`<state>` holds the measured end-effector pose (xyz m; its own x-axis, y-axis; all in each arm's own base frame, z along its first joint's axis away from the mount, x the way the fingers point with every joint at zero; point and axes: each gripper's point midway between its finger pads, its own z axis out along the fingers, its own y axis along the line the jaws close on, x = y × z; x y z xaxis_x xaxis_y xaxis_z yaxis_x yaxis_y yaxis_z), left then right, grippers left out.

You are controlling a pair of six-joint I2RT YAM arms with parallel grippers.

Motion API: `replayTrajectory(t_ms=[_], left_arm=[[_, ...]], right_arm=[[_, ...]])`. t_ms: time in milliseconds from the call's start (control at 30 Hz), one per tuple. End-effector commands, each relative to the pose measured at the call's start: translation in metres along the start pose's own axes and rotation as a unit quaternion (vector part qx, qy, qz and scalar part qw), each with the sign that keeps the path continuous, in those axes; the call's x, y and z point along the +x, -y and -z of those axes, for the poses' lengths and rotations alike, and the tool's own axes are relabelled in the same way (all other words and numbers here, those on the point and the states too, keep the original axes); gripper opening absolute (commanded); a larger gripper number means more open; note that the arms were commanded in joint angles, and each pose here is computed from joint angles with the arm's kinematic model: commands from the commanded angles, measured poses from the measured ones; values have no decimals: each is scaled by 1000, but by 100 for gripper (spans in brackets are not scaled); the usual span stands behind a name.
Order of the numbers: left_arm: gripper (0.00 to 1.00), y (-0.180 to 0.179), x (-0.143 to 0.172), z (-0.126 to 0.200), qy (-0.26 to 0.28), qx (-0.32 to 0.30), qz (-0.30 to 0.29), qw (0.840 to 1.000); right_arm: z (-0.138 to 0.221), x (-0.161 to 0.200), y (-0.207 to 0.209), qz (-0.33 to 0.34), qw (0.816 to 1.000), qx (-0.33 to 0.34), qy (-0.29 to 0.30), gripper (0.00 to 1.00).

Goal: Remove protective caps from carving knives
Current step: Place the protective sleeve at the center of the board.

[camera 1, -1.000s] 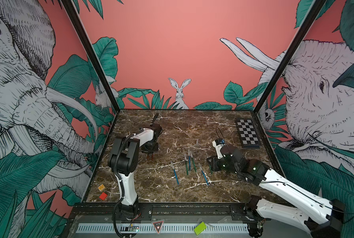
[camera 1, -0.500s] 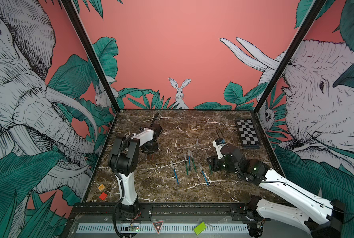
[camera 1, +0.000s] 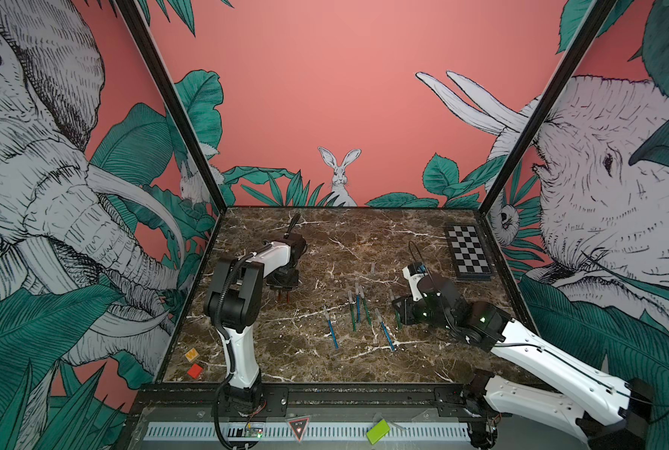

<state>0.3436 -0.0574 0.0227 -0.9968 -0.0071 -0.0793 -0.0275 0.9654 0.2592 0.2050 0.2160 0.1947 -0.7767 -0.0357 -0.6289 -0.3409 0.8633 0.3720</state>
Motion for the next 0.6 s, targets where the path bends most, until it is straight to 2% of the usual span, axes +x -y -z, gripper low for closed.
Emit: replayTrajectory(t_ms=[0,167,300,333,400,567], left_arm=[[28,6,-3,24,12,32,2,999],[31,0,-17,66,52,50,5,997],[42,-14,-28,107,101,50,3,994],[43,-19,-29,116,111,49,4,993],[52,-27,-31,133,136,51,6,989],[67,-41,-22,161,201,66,24,977]], right_arm=[[8,-16,-8,0,1000,-5,21,0],[10,-18,-2,12,1000,15,19,0],[12,-21,7,38,998,54,7,0],[12,-21,11,46,997,69,2,0],[11,-25,16,59,994,91,-8,0],[-9,-37,29,73,988,128,-48,0]])
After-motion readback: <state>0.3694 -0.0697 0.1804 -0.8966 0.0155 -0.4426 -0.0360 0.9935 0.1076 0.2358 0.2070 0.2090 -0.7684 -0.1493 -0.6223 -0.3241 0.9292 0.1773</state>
